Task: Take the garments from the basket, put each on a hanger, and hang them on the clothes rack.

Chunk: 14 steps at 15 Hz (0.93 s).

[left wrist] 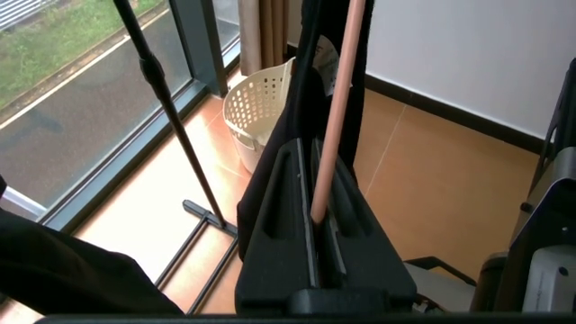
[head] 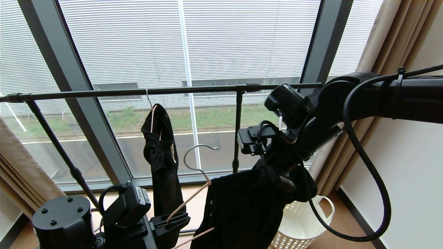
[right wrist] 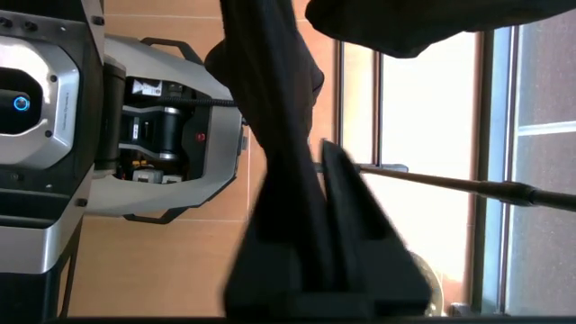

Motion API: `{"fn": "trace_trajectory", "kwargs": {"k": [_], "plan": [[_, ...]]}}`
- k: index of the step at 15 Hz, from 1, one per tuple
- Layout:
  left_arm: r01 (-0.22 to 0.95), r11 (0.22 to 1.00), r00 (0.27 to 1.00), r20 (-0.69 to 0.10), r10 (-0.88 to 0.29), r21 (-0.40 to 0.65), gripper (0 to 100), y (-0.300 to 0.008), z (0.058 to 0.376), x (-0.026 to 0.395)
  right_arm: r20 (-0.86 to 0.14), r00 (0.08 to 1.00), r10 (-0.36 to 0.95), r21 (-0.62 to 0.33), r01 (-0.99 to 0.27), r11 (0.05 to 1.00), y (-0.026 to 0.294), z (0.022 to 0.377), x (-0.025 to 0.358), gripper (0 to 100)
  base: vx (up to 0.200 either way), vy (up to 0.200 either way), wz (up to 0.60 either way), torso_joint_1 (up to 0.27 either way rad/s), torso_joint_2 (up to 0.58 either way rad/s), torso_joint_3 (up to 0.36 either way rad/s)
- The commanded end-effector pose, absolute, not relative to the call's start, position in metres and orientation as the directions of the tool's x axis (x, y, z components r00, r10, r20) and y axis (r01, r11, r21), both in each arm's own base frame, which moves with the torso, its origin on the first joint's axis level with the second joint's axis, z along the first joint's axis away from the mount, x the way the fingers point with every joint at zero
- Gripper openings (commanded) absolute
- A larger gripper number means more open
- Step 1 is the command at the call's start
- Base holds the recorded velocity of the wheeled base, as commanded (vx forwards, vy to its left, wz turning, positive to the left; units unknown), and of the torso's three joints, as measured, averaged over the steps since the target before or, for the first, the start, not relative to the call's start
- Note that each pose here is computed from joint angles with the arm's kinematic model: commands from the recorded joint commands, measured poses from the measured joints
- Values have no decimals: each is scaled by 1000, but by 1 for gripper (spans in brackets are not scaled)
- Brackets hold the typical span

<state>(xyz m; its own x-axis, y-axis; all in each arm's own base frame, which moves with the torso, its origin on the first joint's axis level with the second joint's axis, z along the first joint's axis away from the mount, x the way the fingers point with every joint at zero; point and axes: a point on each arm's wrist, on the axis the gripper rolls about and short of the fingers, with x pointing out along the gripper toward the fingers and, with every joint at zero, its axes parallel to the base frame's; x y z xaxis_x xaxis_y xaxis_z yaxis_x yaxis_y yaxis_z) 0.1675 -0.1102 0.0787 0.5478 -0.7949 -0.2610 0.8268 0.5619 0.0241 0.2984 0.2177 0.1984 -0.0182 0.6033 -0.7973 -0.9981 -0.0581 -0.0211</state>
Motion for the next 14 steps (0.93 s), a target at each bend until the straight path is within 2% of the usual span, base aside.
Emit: {"fn": "trace_trajectory", "kwargs": {"k": [1, 5, 6, 9, 11, 13, 14], "plan": [[827, 562, 548, -262, -794, 27, 0, -110, 79, 167, -793, -16, 609, -25, -998, -60, 217, 201, 297, 0, 0, 0, 0, 0, 0, 0], [824, 566, 552, -265, -791, 28, 0, -110, 78, 168, -794, -18, 607, -23, -998, -60, 216, 201, 296, 0, 0, 0, 0, 0, 0, 0], [824, 566, 553, -262, -791, 29, 100, -110, 79, 168, -792, -15, 610, -28, -998, -61, 216, 203, 295, 0, 0, 0, 0, 0, 0, 0], [825, 565, 554, -253, -793, 33, 100, -110, 80, 169, -788, -6, 615, -38, -997, -59, 212, 211, 290, 0, 0, 0, 0, 0, 0, 0], [819, 571, 567, -207, -797, 47, 100, -106, 85, 169, -790, -7, 613, -37, -998, -59, 209, 212, 285, 0, 0, 0, 0, 0, 0, 0], [859, 511, 508, -168, -845, 29, 100, -96, 88, 171, -793, -14, 609, -23, -998, -53, 204, 212, 279, 0, 0, 0, 0, 0, 0, 0], [860, 511, 506, -144, -850, 6, 100, -86, 92, 173, -796, -18, 605, -15, -999, -49, 200, 212, 276, 0, 0, 0, 0, 0, 0, 0]]}}
